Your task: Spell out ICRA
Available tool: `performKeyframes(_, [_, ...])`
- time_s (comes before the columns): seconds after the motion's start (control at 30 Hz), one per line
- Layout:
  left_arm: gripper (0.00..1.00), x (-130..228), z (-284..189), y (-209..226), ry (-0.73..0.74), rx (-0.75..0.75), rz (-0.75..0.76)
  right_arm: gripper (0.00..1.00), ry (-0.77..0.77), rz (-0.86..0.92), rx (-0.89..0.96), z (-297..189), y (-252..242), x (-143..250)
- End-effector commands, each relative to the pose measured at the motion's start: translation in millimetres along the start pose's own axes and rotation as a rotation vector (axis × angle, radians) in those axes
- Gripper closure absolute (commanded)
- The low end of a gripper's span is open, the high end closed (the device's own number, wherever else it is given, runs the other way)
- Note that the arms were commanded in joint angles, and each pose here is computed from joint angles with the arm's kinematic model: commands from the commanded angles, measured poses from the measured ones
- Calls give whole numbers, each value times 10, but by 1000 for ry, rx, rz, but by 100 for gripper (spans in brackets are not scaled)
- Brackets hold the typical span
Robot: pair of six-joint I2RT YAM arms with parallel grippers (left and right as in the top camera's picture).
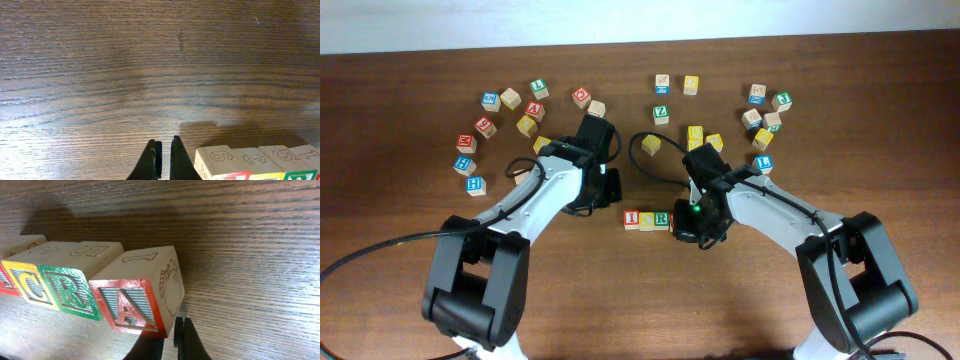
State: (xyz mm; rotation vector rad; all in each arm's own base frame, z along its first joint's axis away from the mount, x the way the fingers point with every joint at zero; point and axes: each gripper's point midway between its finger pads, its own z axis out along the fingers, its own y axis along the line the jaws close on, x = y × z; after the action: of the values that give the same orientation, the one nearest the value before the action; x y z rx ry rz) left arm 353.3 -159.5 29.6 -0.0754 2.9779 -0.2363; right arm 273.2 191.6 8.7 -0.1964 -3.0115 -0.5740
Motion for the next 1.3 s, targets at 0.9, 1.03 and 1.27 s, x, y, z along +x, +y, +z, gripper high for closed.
performKeyframes(0.9, [100,-24,18,-317,-40,52,57,96,-48,47,47,-567,-461,-313])
performKeyframes(1.03, [100,-7,48,-391,-27,89,46,95,-105,54,149,-602,-656,-421])
performKeyframes(1.27, [100,212,331,-498,77,116,60,95,-124,76,165,-638,-754,-476])
